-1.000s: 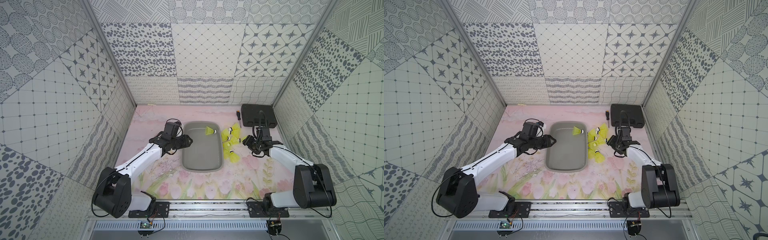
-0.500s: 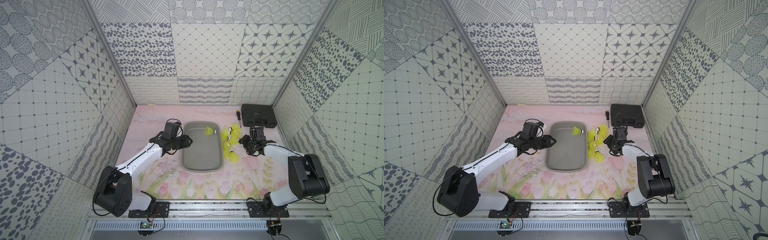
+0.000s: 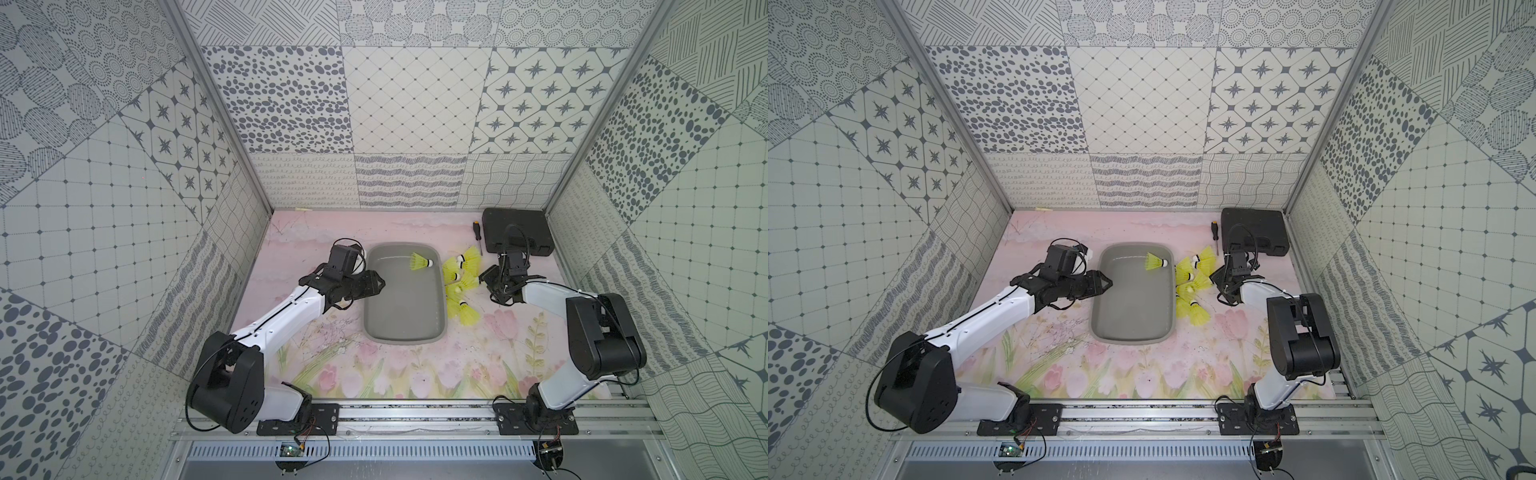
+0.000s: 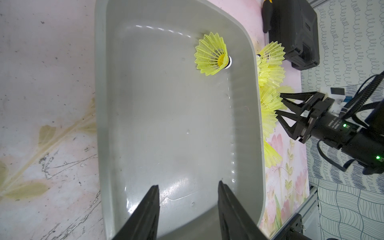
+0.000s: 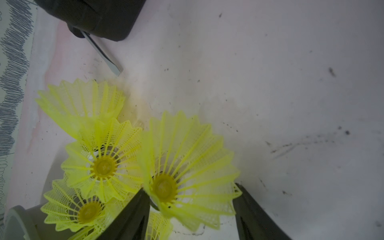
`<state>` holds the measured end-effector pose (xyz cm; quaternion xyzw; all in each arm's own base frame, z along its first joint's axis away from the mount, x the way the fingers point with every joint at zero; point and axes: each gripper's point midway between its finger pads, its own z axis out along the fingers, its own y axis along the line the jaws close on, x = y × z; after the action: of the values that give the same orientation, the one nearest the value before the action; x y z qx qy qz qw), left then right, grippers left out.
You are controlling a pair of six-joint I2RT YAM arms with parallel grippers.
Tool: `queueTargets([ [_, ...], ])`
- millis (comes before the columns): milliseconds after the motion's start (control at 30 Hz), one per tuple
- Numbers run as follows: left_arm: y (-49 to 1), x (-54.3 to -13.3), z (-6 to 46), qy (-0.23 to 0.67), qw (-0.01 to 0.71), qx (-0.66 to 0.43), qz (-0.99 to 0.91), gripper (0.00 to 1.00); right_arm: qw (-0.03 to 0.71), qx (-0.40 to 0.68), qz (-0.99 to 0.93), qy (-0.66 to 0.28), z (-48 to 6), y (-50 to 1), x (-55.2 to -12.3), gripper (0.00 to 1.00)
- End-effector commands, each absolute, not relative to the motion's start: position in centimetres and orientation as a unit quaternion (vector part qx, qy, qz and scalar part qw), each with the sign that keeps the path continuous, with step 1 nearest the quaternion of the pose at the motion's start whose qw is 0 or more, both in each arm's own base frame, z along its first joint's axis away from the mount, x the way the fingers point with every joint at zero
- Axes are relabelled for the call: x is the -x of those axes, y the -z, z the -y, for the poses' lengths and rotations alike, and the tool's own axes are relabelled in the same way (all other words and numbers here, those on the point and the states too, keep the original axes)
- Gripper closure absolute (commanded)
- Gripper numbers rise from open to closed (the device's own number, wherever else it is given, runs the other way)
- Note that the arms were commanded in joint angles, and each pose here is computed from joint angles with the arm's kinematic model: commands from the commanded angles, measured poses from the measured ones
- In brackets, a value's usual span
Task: Put the shuttlecocks into the storage box
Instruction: Pick up the shuttlecock at the center of the board.
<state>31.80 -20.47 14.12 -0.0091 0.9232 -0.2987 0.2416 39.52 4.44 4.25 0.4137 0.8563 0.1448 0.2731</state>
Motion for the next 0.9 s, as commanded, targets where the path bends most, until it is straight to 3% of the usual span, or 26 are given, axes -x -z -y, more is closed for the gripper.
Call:
queueTargets([
  [0, -14.3, -32.0, 20.7, 0.306, 0.248, -0.005, -0.919, 0.51, 0.295, -0.422, -0.846, -0.143, -4.1, -4.8, -41.0, 0.32],
  [267, -14.4, -32.0, 20.6, 0.307, 0.248, -0.004, -0.919, 0.51, 0.292, -0.417, -0.850, -0.131, -3.8, -3.9, -42.3, 0.35],
  [467, -14.3, -31.9, 20.6, 0.307, 0.247, -0.004, -0.919, 0.51, 0.294, -0.412, -0.853, -0.129, -3.6, -3.2, -43.0, 0.45],
  [700, -14.5, -31.8, 20.5, 0.306, 0.248, -0.004, -0.919, 0.51, 0.320, -0.385, -0.857, -0.125, -3.1, -4.3, -42.7, 0.64],
  [867, -14.9, -31.7, 20.7, 0.313, 0.248, -0.010, -0.917, 0.51, 0.354, -0.347, -0.856, -0.142, -2.4, -5.7, -42.5, 0.70],
])
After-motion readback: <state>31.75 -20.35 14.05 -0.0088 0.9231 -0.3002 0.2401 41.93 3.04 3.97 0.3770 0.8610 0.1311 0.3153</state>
